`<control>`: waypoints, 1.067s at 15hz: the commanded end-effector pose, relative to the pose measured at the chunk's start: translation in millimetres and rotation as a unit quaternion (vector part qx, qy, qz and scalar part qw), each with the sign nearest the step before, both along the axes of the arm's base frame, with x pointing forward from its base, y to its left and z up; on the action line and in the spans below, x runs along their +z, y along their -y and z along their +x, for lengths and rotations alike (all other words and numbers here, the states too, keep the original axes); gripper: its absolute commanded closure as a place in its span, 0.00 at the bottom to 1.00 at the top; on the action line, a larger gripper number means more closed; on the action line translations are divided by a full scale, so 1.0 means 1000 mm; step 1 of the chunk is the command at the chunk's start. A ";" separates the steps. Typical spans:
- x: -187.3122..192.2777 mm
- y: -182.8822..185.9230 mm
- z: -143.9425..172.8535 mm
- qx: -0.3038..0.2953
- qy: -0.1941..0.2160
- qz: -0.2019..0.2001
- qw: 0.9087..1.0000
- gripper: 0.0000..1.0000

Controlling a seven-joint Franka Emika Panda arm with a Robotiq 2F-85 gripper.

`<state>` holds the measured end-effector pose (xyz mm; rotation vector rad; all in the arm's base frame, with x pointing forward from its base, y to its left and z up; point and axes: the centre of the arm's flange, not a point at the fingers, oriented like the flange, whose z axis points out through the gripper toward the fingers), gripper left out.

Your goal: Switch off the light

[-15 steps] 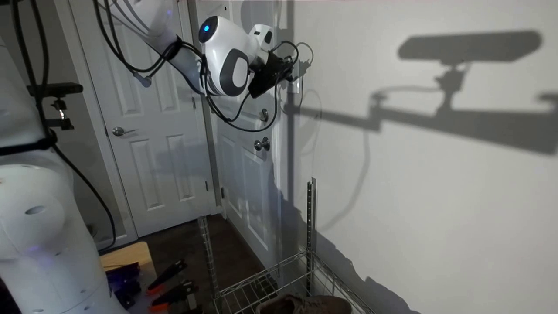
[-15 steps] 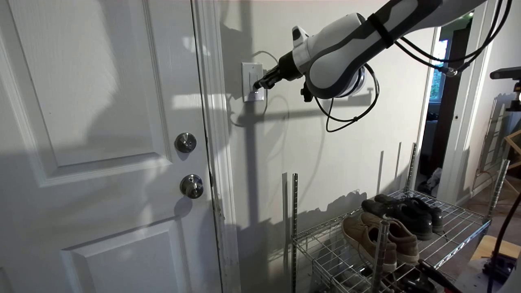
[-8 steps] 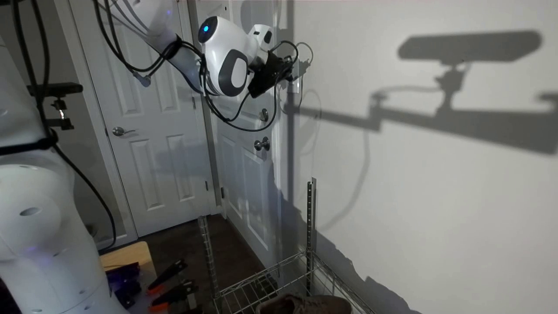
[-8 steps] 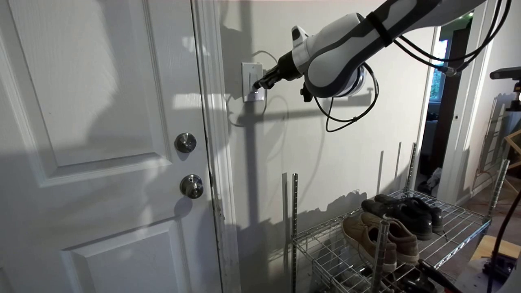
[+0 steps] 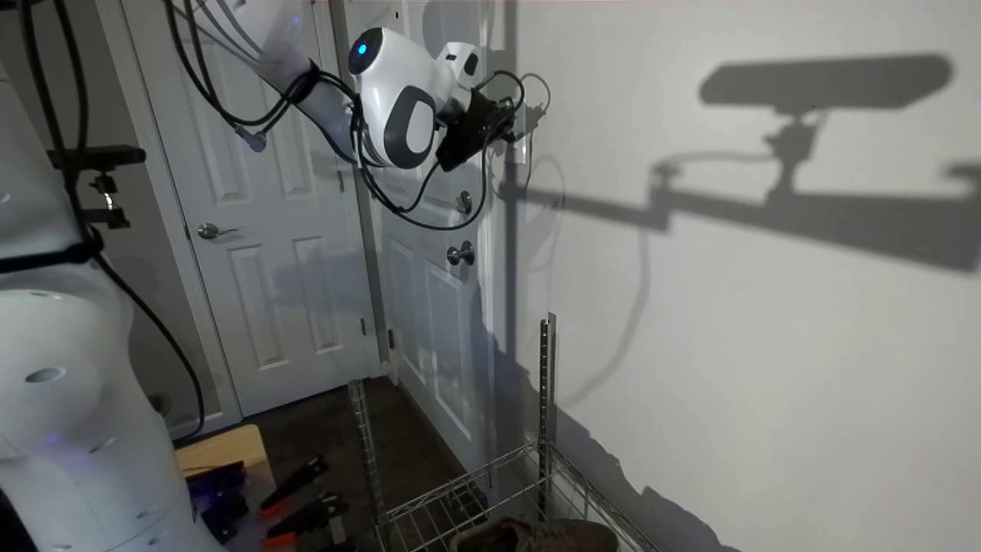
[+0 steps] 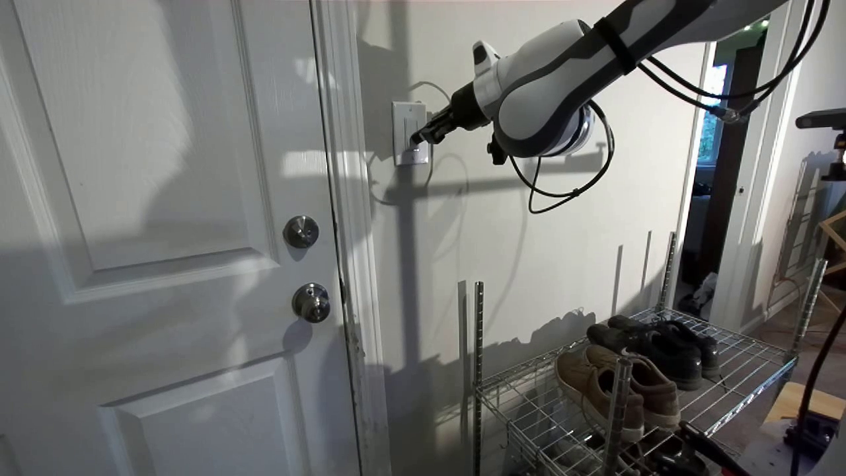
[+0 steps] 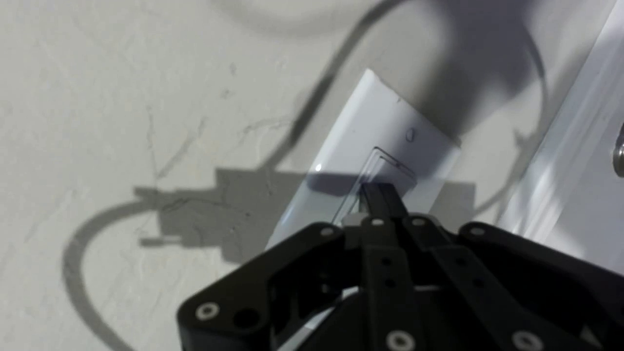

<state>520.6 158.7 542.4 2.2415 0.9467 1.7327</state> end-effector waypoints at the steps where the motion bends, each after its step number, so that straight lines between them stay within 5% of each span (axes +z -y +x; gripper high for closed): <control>1: -0.040 -0.013 -0.006 -0.003 0.033 0.001 0.999 0.97; 12: -0.053 -0.024 -0.051 0.011 -0.032 -0.012 0.999 0.97; 16: -0.057 -0.028 -0.055 0.014 -0.023 -0.020 0.999 0.97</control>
